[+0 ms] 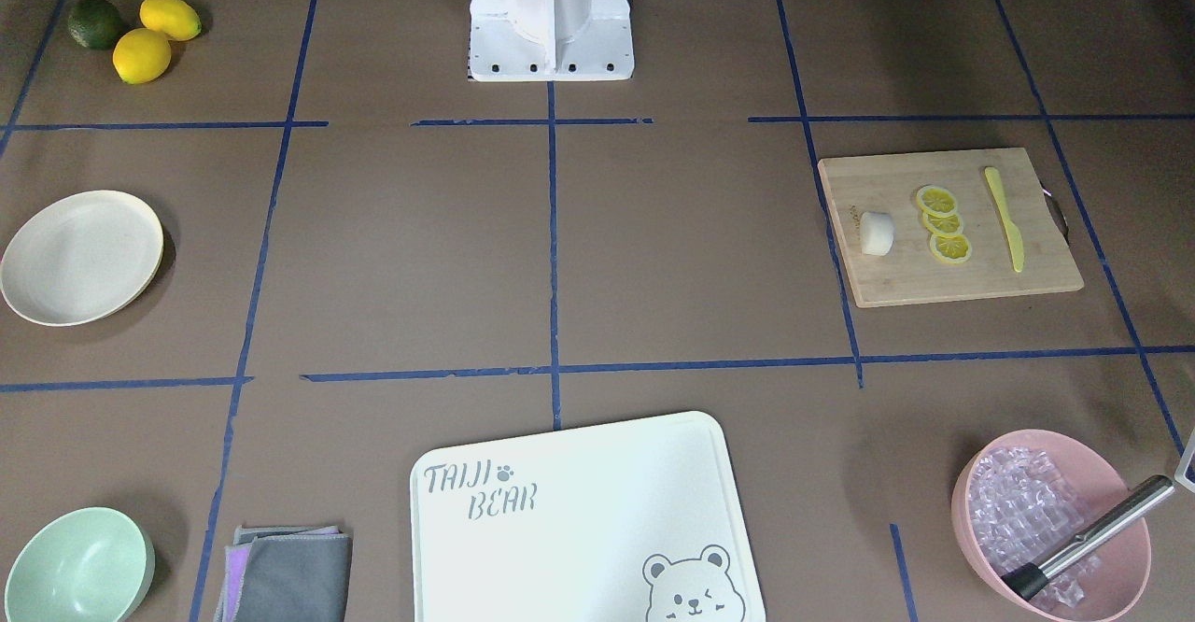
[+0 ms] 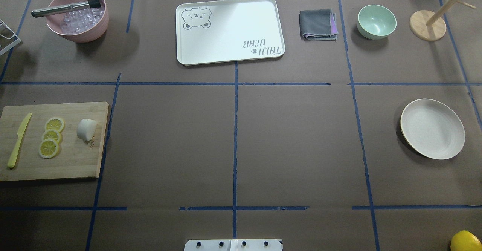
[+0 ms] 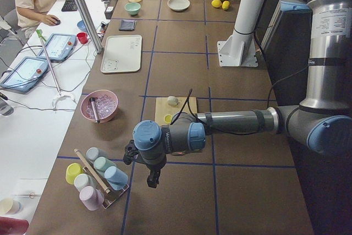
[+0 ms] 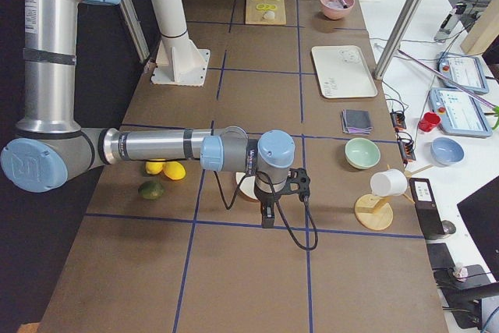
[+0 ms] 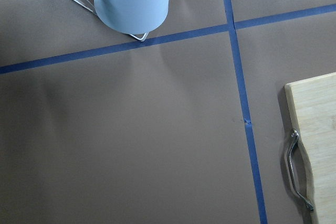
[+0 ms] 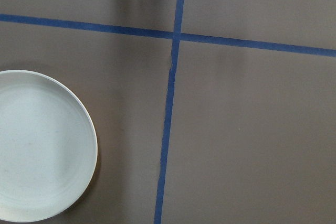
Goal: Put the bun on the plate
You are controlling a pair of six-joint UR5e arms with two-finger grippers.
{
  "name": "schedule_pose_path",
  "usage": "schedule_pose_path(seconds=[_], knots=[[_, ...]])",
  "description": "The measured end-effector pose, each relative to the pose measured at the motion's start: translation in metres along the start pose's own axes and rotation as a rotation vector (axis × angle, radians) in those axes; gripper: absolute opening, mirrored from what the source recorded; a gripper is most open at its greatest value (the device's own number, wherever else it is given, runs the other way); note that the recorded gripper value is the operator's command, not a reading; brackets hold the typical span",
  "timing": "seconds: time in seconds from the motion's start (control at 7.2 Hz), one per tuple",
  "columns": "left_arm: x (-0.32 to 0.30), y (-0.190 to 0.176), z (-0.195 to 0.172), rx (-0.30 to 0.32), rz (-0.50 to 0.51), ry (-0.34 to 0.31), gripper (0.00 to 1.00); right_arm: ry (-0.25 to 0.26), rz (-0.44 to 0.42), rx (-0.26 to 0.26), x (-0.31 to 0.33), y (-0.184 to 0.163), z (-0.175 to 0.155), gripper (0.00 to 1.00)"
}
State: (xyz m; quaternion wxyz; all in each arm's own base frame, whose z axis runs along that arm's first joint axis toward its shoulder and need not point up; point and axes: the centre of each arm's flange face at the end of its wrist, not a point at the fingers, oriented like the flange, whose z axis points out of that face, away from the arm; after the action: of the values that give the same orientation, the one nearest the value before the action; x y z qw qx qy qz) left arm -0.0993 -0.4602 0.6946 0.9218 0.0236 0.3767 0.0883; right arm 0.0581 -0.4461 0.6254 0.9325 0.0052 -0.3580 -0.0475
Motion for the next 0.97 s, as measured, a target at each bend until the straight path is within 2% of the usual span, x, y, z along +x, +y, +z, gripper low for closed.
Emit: schedule_pose_path(seconds=[0.28, 0.42, 0.69, 0.97], knots=[[0.0, 0.001, 0.0, 0.0, -0.001, 0.002, 1.0, -0.075, -0.012, 0.028, -0.007, -0.004, 0.015, 1.0], [0.0, 0.001, 0.001, 0.0, -0.001, 0.004, 1.0, -0.11, -0.005, 0.057, -0.01, -0.01, 0.036, 0.99], [0.0, 0.003, 0.002, -0.001, -0.003, 0.007, 1.0, -0.155, 0.016, 0.114, -0.028, -0.015, 0.101, 0.98], [0.0, 0.004, 0.002, -0.002, -0.004, 0.007, 1.0, -0.176, 0.029, 0.15, -0.061, -0.009, 0.148, 0.9]])
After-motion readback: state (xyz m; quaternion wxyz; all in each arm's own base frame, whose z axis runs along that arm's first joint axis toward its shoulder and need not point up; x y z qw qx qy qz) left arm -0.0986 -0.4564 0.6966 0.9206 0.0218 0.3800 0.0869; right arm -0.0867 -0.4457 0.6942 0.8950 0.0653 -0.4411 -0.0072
